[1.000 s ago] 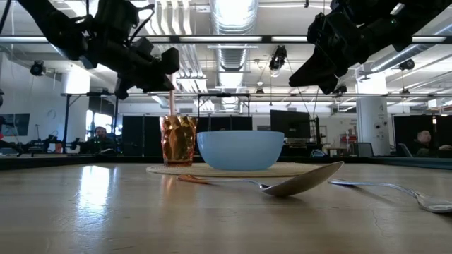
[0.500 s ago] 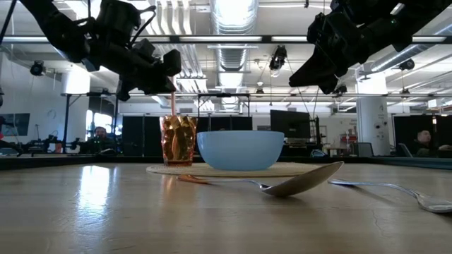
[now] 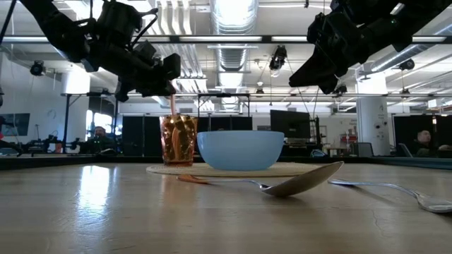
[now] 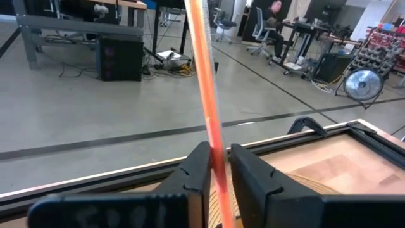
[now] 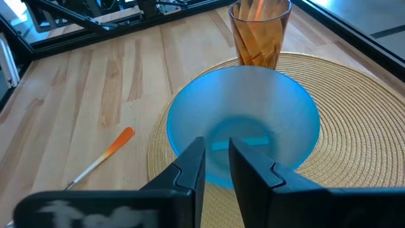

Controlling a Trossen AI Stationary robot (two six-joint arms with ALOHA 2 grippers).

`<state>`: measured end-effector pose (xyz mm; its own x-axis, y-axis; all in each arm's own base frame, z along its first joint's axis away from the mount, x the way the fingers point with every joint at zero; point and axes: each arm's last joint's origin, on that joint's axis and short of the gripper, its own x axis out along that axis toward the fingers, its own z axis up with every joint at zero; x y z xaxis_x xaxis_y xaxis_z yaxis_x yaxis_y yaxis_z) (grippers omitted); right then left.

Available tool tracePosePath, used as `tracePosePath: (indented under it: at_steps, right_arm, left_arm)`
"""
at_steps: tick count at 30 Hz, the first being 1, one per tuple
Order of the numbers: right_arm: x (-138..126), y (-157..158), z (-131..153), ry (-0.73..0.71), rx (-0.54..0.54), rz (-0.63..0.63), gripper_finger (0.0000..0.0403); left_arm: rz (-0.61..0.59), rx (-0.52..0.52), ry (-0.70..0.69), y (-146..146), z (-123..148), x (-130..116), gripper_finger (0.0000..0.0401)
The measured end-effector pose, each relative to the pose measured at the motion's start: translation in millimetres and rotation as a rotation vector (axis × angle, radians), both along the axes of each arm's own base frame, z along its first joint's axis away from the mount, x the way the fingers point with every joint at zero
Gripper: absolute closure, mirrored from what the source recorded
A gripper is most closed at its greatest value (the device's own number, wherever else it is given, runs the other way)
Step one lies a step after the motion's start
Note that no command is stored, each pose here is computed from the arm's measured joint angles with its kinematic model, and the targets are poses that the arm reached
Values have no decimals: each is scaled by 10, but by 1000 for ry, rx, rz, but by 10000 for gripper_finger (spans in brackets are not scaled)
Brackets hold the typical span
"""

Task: Pick & Place Utensil
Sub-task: Put the orange straw into the brown cup on the brown mat

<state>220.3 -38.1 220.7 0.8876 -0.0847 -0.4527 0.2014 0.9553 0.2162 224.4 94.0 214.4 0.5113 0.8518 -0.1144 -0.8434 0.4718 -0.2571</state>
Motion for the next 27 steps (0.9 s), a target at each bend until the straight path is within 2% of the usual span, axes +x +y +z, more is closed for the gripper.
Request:
tracePosePath:
  at_steps: [12,19,27]
  right_arm:
    - [0,1,0,0,0,0,340]
    - [0,1,0,0,0,1,342]
    - [0,0,0,0,0,0,333]
  left_arm:
    - [-1,-12,39,-2,-35,-6,277]
    - [-2,-38,117,-3,-75,-8,242]
    - [-11,-69,200,4,-35,20,226]
